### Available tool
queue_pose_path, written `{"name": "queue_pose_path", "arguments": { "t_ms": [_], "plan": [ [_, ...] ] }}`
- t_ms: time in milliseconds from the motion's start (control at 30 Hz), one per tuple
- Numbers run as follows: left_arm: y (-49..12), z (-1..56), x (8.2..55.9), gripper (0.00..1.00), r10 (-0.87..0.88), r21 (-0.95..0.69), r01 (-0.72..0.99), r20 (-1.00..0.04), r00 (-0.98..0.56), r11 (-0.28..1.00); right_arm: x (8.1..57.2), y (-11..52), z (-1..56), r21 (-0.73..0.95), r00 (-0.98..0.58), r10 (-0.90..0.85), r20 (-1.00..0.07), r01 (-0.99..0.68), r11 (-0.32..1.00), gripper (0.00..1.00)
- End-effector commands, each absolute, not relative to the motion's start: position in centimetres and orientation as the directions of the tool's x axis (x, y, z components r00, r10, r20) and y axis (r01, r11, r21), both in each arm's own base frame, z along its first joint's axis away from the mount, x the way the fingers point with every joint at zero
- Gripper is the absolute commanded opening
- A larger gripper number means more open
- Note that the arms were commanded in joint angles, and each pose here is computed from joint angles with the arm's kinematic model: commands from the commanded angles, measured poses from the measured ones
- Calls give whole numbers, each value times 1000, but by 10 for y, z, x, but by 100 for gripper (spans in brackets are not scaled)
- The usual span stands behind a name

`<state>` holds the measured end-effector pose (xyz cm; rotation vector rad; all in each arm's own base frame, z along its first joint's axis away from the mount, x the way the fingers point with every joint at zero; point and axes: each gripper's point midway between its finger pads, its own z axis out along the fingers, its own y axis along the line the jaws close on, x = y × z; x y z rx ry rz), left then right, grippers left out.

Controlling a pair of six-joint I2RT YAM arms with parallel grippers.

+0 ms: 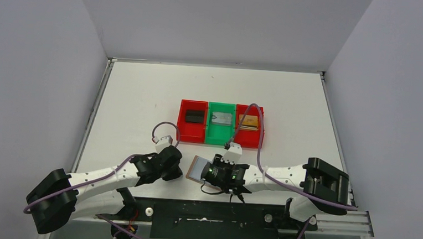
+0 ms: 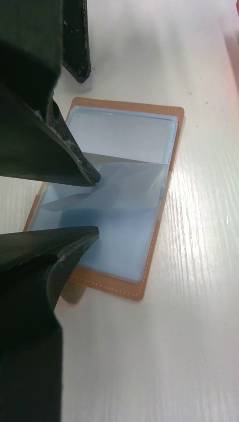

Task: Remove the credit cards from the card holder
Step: Remove the credit card from the card holder.

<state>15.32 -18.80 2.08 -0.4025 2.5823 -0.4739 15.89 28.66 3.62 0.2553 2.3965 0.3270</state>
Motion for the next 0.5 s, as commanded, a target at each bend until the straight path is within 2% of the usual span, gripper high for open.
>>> {"name": "queue_pose_path", "arguments": {
  "t_ms": [0, 133, 367, 467],
  "plan": [
    [-196, 31, 161, 0, -379, -434, -183, -424, -823, 882, 162, 272, 47, 294, -696, 307, -650, 142, 945, 37],
    [-198, 34, 162, 0, -366, -436, -165, -430, -825, 884, 157, 272, 49, 302, -703, 311, -639, 143, 943, 36],
    [-200, 36, 163, 0, -359, -440, -153, -434, -826, 885, 151, 305, 75, 431, -713, 307, -630, 7, 902, 16],
    [-202, 37, 163, 0, -358, -445, -149, -433, -827, 883, 148, 303, 74, 475, -719, 346, -603, 25, 880, 12]
  ]
}}
